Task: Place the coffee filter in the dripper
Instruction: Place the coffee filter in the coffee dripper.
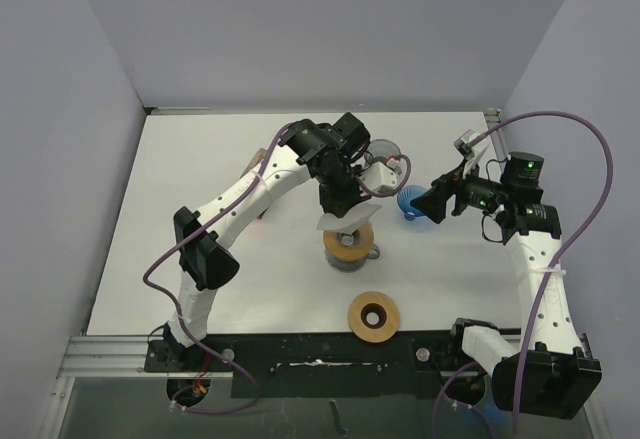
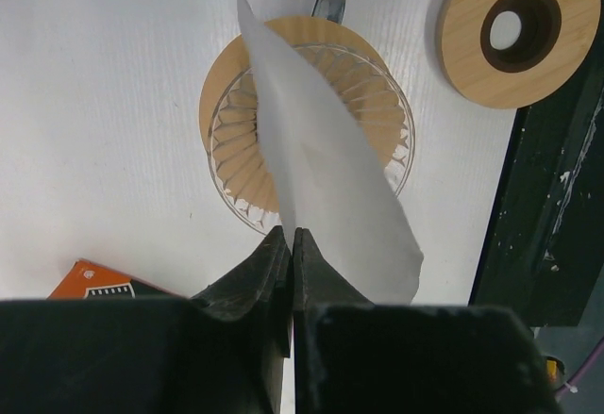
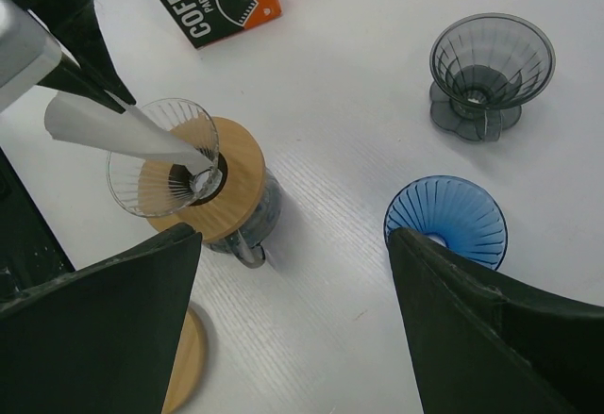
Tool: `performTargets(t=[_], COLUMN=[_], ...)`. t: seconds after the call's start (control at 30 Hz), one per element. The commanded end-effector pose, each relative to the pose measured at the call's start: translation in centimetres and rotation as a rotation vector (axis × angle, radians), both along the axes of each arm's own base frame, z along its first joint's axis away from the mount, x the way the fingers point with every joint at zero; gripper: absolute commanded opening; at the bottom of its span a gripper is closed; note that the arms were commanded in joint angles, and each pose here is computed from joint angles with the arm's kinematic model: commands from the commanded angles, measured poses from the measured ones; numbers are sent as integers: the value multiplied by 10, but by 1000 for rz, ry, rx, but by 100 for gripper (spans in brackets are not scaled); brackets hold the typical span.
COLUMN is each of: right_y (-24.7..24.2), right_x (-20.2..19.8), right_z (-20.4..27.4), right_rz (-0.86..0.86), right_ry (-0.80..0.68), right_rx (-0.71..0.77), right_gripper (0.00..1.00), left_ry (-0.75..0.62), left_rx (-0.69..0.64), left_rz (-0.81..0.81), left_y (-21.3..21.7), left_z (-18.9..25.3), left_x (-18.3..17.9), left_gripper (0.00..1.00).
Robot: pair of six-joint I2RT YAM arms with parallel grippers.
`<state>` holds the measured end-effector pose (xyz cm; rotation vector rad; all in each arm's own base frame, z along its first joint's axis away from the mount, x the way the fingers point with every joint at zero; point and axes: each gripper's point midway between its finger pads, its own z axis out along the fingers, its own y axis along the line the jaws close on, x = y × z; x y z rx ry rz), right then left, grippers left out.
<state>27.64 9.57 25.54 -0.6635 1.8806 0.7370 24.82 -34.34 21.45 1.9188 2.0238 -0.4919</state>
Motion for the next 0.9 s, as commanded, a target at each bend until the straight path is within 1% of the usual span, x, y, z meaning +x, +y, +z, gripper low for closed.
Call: performTargets(t=[0.0, 0.07, 0.2, 0.4, 0.47, 0.57, 0.7, 0.8, 0.87], right_y=[2, 2, 3, 4, 4, 4, 3, 3, 2], right_x=[1, 1, 0, -1, 0, 0, 0, 1, 1], right_z=[11, 11, 8, 6, 7, 7, 5, 5, 4], right_rz=[14, 12, 13, 11, 12, 12, 9, 6, 5], right_ry=[-56, -56, -57, -59, -62, -63, -56, -58, -56], right_rx=[16, 19, 31, 39, 41, 40, 38, 33, 33], right_gripper=[82, 82, 81, 81, 80, 80, 80, 80, 80], left_ry=[-30, -30, -38, -77, -80, -69, -41, -27, -23], left_rx=[-17, -20, -32, -85, -96, -113, -125, -135, -138], left_rz=[-22, -14, 29, 81, 92, 99, 94, 89, 91], left_y=[-6, -8, -10, -14, -14, -13, -11, -12, -12], left_z=[8, 7, 10, 23, 26, 28, 27, 29, 29], left_x=[2, 3, 7, 12, 12, 7, -1, -5, -5], left_gripper=[2, 7, 20, 36, 40, 42, 42, 39, 35])
